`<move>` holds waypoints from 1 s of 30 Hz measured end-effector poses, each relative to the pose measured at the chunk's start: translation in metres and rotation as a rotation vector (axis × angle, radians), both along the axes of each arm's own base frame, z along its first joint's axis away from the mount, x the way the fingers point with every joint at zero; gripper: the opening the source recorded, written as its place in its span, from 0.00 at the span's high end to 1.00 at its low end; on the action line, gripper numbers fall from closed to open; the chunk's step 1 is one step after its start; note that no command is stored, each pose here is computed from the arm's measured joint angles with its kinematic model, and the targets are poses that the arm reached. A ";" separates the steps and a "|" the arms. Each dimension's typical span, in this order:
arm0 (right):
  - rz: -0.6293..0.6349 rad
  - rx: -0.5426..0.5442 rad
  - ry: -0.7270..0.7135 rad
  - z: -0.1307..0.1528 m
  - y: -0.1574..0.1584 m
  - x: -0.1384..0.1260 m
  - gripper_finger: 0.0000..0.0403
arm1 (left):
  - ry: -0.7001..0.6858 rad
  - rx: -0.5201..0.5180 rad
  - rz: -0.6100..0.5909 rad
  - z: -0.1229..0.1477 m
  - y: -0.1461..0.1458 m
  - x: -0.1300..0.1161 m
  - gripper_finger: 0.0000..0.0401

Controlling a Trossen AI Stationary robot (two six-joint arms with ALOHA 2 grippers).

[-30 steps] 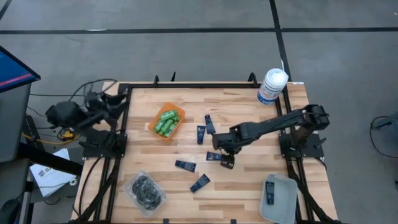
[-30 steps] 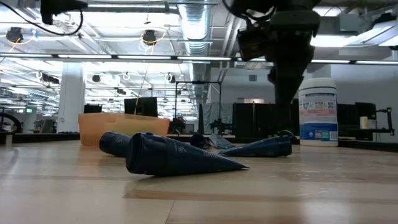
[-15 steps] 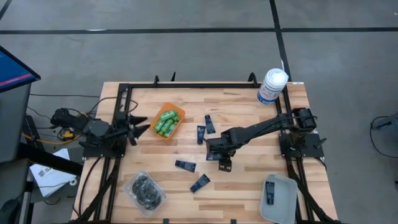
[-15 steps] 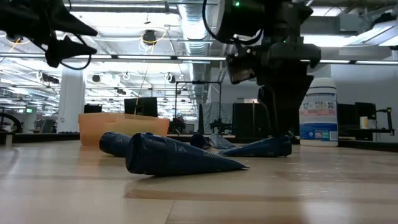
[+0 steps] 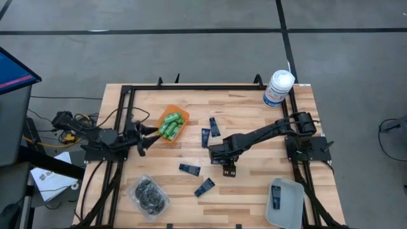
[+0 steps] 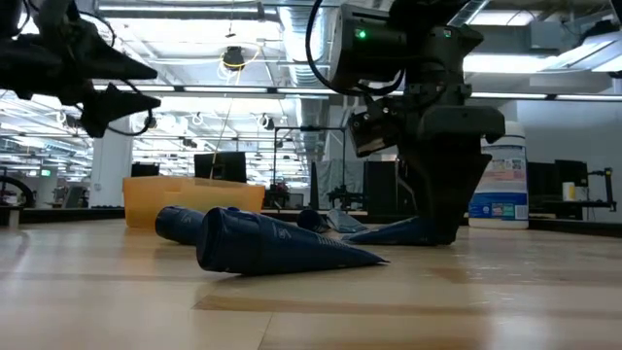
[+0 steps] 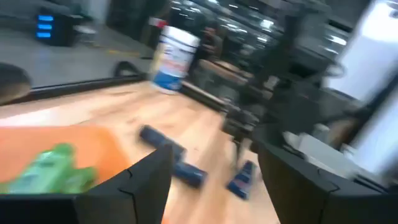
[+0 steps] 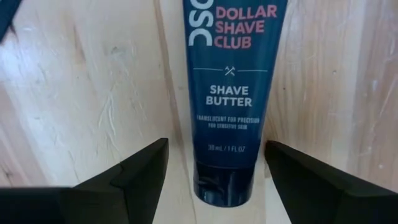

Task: Pick & Place Travel size toiletries
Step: Put the dark blue shaving cream into the gray bin

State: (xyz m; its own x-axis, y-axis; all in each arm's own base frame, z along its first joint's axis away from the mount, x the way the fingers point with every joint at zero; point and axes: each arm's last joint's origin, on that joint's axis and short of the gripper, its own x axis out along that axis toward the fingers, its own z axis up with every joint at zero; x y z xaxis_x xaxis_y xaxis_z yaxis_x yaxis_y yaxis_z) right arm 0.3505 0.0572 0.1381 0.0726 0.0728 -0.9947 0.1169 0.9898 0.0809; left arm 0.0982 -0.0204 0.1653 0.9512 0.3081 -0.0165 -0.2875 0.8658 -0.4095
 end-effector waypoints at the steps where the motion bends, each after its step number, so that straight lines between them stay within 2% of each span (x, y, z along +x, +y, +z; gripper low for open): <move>1: -0.003 -0.004 -0.002 0.000 -0.001 0.000 0.34 | -0.006 0.004 -0.045 0.001 -0.001 0.000 0.44; 6: -0.013 -0.006 -0.004 0.000 -0.005 0.001 0.39 | -0.051 -0.014 -0.331 0.005 -0.008 -0.001 0.55; 10: 0.007 -0.019 -0.010 -0.002 -0.005 0.001 0.49 | -0.072 0.018 -0.442 0.006 -0.010 -0.004 0.65; 16: 0.017 -0.025 -0.006 -0.002 -0.006 0.000 0.71 | -0.056 0.089 -0.421 0.005 -0.009 -0.005 0.79; 22: 0.026 -0.021 0.002 -0.002 -0.006 0.000 0.72 | -0.055 0.097 -0.409 0.005 -0.007 -0.005 0.90; 26: 0.025 -0.014 0.000 0.001 -0.005 -0.001 0.68 | -0.055 0.122 -0.390 0.005 -0.005 -0.005 0.98; 30: 0.028 -0.011 -0.007 0.006 -0.004 -0.003 0.70 | -0.050 0.134 -0.361 0.005 -0.002 -0.004 0.99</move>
